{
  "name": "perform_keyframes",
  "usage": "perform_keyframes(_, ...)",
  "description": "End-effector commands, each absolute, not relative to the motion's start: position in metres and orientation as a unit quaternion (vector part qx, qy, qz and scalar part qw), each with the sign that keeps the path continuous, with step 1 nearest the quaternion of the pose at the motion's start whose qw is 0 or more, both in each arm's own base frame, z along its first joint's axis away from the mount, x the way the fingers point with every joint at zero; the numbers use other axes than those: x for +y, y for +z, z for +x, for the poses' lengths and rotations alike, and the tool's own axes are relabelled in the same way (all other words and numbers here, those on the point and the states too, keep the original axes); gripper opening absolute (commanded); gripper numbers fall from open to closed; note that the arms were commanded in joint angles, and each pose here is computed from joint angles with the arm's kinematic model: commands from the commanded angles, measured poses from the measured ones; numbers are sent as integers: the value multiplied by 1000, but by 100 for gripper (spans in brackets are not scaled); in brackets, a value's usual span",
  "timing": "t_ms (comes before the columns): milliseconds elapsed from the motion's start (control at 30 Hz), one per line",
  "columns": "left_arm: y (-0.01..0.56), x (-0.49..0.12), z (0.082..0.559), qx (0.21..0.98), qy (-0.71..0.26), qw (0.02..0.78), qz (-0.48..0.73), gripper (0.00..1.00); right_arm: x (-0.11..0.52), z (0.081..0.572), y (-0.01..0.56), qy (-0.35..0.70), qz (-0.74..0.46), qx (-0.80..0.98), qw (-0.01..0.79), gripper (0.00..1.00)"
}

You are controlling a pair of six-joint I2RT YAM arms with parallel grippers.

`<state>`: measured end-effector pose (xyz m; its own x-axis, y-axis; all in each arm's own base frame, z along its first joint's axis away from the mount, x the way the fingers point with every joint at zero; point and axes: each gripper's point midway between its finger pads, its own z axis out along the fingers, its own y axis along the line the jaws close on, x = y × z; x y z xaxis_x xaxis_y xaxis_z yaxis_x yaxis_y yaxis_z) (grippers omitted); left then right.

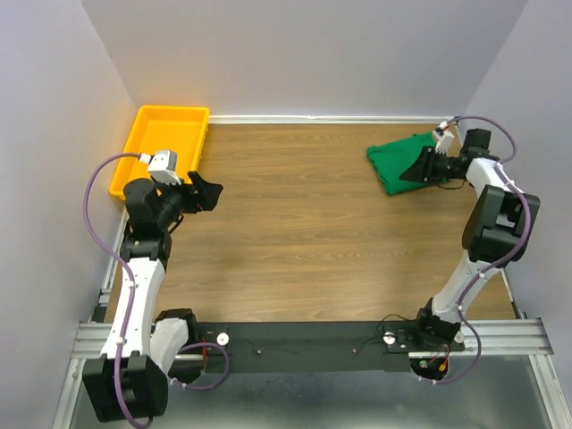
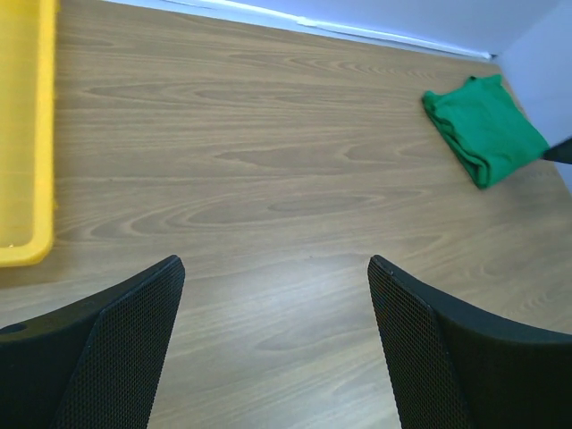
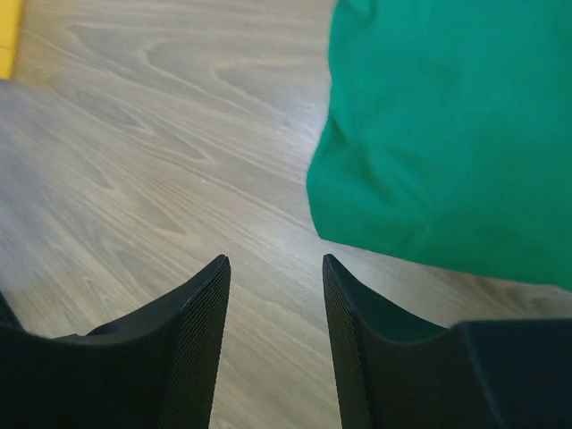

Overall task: Fold and stack the t-shirts
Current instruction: Neatly place the folded tshirt to the corner

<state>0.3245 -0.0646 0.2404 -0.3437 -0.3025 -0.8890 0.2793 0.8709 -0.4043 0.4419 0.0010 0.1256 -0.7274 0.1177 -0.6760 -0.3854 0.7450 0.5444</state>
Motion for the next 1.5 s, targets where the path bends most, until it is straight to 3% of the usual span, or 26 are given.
perform_keyframes(0,248,-83,301,755,-296,584,31,91,-8,461,109,233,-103,902,347,58)
perform_keyframes(133,237,-87,295,755,-316,574,12,91,-21,487,98,166,-141,910,352,57)
perform_keyframes(233,234,-87,297,756,-322,570,5,91,-17,503,88,185,-127,911,347,51)
perform_keyframes(333,239,-88,303,755,-324,569,8,90,-7,513,73,228,-85,913,327,35)
perform_keyframes(500,243,-88,306,754,-326,570,10,90,-5,530,53,252,-51,914,312,27)
perform_keyframes(800,237,-89,304,756,-332,564,5,90,-29,571,27,207,-2,926,316,27)
perform_keyframes(967,236,-90,305,758,-334,561,3,90,-60,584,6,126,62,939,313,27)
perform_keyframes(1167,240,-90,310,758,-336,560,7,90,-68,597,16,107,51,935,335,34)
perform_keyframes(1300,257,-85,315,747,-316,585,12,90,-50,604,82,142,-37,907,394,41)
perform_keyframes(1467,283,-48,326,742,-211,636,-22,92,-38,573,166,131,-114,877,447,70)
